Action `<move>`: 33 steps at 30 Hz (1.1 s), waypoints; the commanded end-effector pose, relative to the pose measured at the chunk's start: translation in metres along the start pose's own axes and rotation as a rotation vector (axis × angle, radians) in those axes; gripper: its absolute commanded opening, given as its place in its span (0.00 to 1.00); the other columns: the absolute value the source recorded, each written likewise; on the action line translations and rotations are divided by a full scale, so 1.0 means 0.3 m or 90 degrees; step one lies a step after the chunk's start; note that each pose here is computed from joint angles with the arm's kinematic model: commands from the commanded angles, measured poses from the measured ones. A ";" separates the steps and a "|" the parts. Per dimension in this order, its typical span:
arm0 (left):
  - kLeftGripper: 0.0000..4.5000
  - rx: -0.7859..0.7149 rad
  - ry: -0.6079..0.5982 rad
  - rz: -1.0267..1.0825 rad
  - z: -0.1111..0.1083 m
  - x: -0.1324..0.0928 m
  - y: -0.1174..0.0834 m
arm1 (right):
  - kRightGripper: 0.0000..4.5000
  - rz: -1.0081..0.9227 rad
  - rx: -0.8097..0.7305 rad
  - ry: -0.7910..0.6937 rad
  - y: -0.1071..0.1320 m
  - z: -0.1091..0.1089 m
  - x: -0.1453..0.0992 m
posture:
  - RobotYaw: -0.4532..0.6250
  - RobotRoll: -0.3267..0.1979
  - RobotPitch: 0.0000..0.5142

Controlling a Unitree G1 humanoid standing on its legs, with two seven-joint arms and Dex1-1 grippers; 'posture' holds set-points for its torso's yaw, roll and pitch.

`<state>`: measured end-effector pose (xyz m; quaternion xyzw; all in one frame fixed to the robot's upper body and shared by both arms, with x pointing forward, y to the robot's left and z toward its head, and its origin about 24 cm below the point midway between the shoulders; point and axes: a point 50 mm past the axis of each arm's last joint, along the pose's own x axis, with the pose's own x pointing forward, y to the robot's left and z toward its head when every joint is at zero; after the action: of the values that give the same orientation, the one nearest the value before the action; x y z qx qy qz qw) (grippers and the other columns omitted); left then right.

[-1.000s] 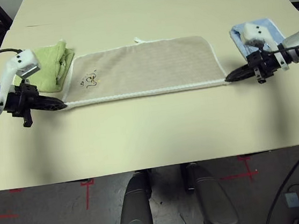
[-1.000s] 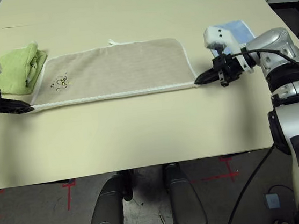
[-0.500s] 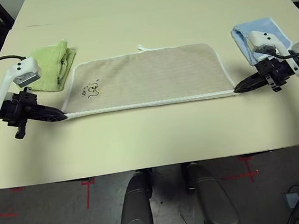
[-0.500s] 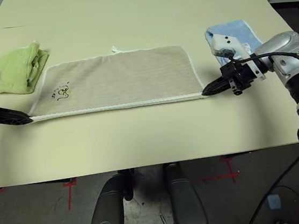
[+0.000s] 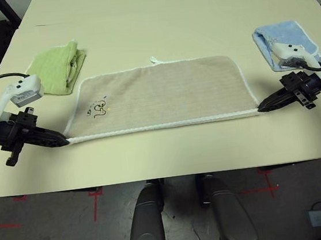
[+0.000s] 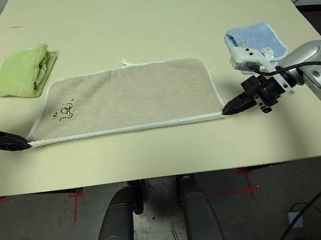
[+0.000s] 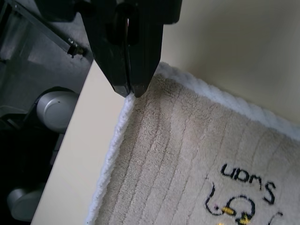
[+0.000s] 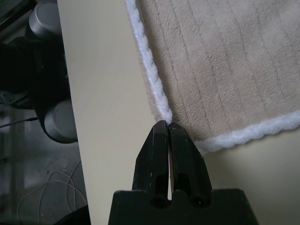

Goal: Fold the towel and set it aside.

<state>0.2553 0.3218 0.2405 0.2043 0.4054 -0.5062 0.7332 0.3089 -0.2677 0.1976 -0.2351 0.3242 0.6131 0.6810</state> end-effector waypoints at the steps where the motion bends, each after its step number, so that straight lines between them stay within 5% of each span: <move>1: 0.01 -0.018 0.018 -0.006 -0.017 -0.003 -0.011 | 0.00 0.009 0.015 0.017 0.015 -0.027 -0.004 | 0.38 0.62 0.52; 11: 0.01 0.032 -0.085 0.119 0.064 -0.026 0.119 | 0.00 -0.059 0.035 -0.094 -0.054 0.013 -0.030 | 0.38 0.62 0.51; 20: 0.01 0.039 -0.121 0.189 0.094 -0.087 0.156 | 0.00 -0.164 0.043 -0.180 -0.124 0.056 -0.087 | 0.38 0.62 0.51; 33: 0.01 0.044 -0.173 0.353 0.110 -0.081 0.231 | 0.00 -0.353 -0.039 -0.175 -0.200 0.081 -0.041 | 0.39 0.62 0.52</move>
<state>0.3281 0.3312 0.2695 0.2602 0.2193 -0.3586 0.8693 0.3710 -0.2596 0.2212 -0.2489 0.1317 0.4662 0.8386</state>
